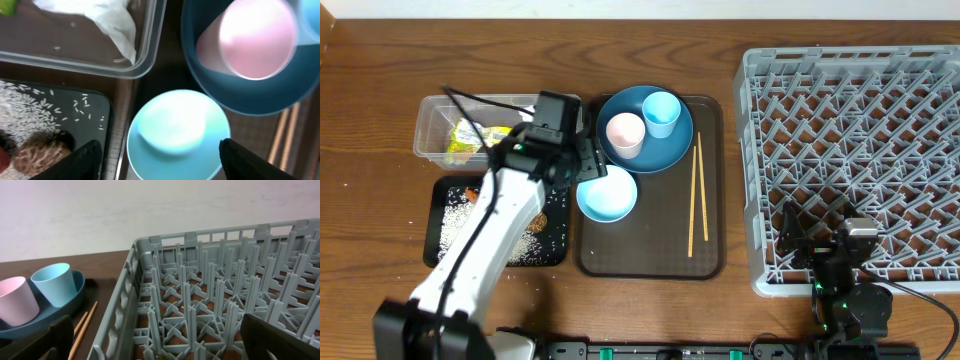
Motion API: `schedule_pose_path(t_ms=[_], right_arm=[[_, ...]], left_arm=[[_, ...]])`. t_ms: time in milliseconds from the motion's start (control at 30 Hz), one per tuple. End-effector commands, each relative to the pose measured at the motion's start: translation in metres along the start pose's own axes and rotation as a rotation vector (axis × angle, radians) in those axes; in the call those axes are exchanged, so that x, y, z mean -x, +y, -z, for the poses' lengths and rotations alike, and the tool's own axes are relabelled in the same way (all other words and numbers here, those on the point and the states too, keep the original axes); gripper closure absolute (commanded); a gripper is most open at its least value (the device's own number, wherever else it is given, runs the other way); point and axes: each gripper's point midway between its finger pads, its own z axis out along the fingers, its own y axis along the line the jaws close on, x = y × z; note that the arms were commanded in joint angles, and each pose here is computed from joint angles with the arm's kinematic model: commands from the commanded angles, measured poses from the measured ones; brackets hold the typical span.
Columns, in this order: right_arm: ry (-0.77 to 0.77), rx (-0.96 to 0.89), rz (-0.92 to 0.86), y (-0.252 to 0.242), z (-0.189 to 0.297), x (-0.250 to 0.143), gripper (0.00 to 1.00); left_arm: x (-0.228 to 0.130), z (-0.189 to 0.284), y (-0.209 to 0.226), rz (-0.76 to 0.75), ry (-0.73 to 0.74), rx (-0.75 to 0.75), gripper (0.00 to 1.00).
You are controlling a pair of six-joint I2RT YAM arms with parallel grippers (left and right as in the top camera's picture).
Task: Sort waste into correct bins and load items into the dishwasher rack
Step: 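Move the left gripper to the pink cup and grip its rim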
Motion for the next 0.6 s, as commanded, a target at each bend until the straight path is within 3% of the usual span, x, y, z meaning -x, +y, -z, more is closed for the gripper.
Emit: schedule_pose_path(t_ms=[0, 267, 567], right_arm=[[-0.001, -0.003, 0.007, -0.001, 0.000, 0.000, 0.01], [-0.001, -0.003, 0.007, -0.001, 0.000, 0.000, 0.01], [-0.001, -0.003, 0.007, -0.001, 0.000, 0.000, 0.01]], left_arm=[[-0.001, -0.016, -0.005, 0.001, 0.028, 0.010, 0.24], [0.031, -0.018, -0.053, -0.031, -0.096, -0.170, 0.34], [0.053, -0.026, -0.072, -0.018, -0.180, -0.231, 0.34]])
